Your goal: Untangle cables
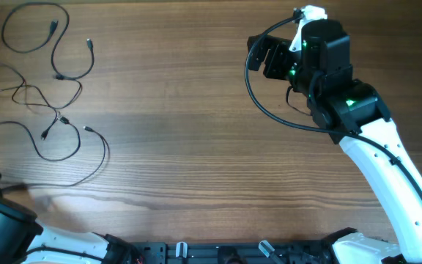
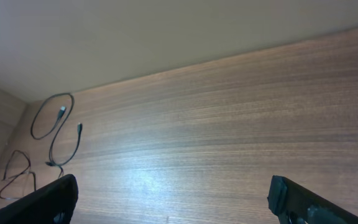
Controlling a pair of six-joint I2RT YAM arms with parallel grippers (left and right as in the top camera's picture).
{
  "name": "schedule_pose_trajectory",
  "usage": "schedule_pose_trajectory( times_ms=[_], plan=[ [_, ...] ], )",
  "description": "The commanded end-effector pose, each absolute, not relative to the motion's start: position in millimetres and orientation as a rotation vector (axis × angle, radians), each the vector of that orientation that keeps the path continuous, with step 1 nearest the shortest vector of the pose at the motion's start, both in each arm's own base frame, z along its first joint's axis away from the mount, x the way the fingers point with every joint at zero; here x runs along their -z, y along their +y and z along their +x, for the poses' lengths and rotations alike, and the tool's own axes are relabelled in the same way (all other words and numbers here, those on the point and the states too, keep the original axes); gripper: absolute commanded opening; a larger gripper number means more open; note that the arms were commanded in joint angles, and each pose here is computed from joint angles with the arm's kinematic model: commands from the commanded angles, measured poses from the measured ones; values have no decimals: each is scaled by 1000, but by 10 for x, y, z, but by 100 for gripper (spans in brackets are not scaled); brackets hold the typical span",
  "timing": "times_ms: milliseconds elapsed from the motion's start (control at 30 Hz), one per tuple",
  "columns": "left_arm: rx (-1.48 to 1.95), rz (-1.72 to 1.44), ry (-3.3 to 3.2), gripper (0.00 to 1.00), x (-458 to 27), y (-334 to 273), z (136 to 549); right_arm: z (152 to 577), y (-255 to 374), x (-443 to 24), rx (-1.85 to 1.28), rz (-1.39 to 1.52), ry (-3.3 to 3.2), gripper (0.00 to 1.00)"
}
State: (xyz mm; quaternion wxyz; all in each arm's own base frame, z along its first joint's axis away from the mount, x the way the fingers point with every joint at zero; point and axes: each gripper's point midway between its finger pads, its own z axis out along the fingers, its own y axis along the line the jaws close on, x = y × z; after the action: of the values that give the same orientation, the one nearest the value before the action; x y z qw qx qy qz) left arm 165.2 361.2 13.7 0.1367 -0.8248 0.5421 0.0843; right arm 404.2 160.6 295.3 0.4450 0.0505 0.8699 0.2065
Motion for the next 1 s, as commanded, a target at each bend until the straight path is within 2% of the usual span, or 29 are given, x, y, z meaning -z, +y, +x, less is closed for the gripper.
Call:
schedule_pose_trajectory(
  times_ms=[0, 233, 333, 433, 467, 500, 533, 567, 700, 767, 967],
  plan=[
    [-323, -2171, 1749, 4, -418, 3905, 1771, 4070, 1579, -2929, -493, 145, 2159, 100],
    [-376, -2001, 1823, 5, -652, 4132, 1895, 4074, 1581, -2937, -494, 145, 2155, 100],
    [-249, -1911, 1783, 18, -733, 4202, 2150, 4074, 1581, -2937, -494, 145, 2155, 100],
    [-96, -1797, 1751, 22, -854, 4232, 2438, 4073, 1580, -2935, -494, 145, 2156, 100],
    [-63, -1771, 1746, 37, -882, 4230, 2500, 4069, 1579, -2929, -493, 145, 2159, 100],
    [-50, -1764, 1747, 62, -888, 4223, 2521, 4069, 1579, -2928, -493, 145, 2160, 100],
    [-49, -1764, 1749, 75, -884, 4217, 2527, 4069, 1579, -2928, -493, 145, 2160, 100],
    [-46, -1769, 1757, 84, -869, 4196, 2523, 4071, 1579, -2931, -494, 146, 2158, 100],
    [-9, -1819, 1813, 78, -762, 4031, 2490, 4081, 1583, -2943, -496, 145, 2152, 100],
    [18, -1845, 1864, 81, -692, 3882, 2501, 4087, 1586, -2954, -499, 147, 2146, 100],
    [101, -1833, 2080, 82, -539, 3260, 2774, 4089, 1587, -2953, -512, 172, 2147, 100]
  ],
)
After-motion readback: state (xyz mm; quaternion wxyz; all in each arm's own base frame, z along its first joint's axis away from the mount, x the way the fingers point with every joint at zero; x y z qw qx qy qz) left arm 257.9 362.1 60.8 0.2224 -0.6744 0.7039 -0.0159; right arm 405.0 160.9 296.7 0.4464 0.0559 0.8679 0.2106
